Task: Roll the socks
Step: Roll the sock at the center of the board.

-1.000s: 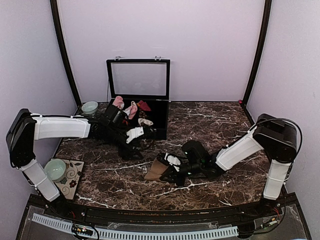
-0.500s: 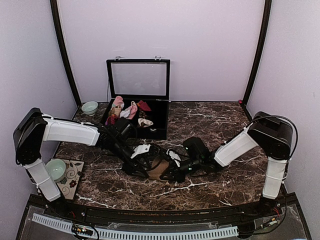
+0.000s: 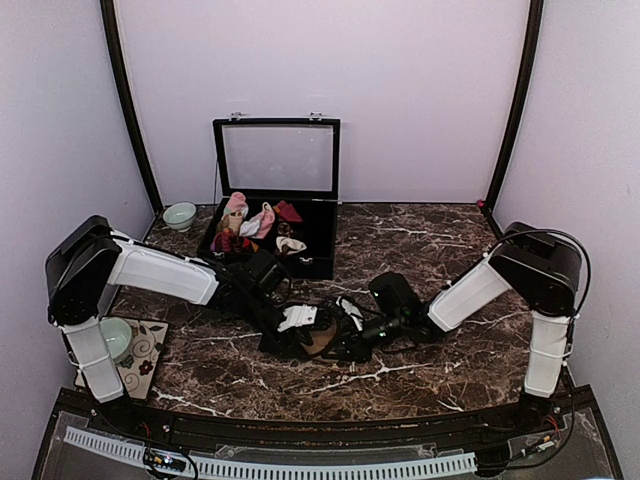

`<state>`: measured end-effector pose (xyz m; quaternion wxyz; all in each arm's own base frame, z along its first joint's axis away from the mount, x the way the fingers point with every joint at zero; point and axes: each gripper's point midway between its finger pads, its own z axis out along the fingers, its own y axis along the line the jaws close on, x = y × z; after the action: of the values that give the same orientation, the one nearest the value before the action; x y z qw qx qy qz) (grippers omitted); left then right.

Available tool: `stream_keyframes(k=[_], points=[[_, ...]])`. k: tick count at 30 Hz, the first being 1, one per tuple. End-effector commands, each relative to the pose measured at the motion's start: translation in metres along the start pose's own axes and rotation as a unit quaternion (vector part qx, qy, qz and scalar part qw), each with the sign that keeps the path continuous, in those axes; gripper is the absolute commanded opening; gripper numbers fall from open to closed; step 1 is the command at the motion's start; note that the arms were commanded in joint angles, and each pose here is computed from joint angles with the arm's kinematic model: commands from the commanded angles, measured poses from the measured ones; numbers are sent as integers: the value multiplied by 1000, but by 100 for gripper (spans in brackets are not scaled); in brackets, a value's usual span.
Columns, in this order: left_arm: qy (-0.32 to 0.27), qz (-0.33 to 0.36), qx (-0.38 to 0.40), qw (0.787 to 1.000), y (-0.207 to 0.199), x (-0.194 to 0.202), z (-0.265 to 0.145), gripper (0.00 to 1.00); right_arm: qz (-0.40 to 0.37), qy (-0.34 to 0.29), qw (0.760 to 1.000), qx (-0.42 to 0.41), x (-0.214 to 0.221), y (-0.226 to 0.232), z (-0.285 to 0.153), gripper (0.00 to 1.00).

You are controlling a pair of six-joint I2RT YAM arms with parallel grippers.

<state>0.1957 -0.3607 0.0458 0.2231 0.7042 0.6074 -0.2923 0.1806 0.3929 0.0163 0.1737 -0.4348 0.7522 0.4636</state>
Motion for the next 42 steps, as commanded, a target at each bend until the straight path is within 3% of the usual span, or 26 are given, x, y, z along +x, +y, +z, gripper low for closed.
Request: stream_keyframes(k=[1, 4, 7, 11, 18, 19, 20, 21, 28, 31, 33, 35, 37, 39, 42], points=[[32, 6, -27, 999, 14, 14, 7, 32, 167, 182, 966, 75, 134, -29, -14, 0], [44, -12, -23, 999, 16, 19, 12, 18, 164, 178, 967, 74, 130, -29, -14, 0], [59, -38, -10, 998, 15, 26, 16, 13, 154, 167, 971, 73, 125, -28, -14, 1], [81, -82, 24, 993, 12, 40, 24, 6, 131, 139, 978, 79, 112, -26, -19, 28], [95, -142, 65, 983, 9, 53, 26, 6, 79, 35, 990, 109, 75, -16, -43, 36], [101, -147, 68, 982, 8, 55, 27, 6, 73, 22, 990, 115, 71, -15, -47, 47], [103, -151, 71, 981, 8, 55, 27, 6, 67, 9, 990, 121, 66, -14, -51, 90], [106, -154, 73, 980, 8, 56, 28, 6, 62, -1, 990, 130, 62, -14, -55, 98], [151, -196, 88, 965, 9, 72, 35, 7, -20, -78, 972, 220, 20, -9, -92, 99], [158, -210, 98, 960, 9, 73, 36, 7, -69, -167, 943, 281, -16, 2, -130, 99], [162, -225, 116, 954, 8, 73, 38, 6, -33, -245, 907, 342, -36, -8, -163, 99], [168, -247, 134, 945, 8, 74, 41, 6, -15, -276, 891, 360, -43, -10, -178, 99], [167, -268, 149, 937, 12, 72, 43, 5, -85, -263, 905, 324, -47, 6, -168, 99], [161, -284, 158, 932, 15, 70, 44, 4, -186, -179, 921, 291, -37, 18, -137, 99], [145, -306, 175, 924, 20, 64, 42, 5, -283, -51, 912, 293, -13, 18, -99, 100]])
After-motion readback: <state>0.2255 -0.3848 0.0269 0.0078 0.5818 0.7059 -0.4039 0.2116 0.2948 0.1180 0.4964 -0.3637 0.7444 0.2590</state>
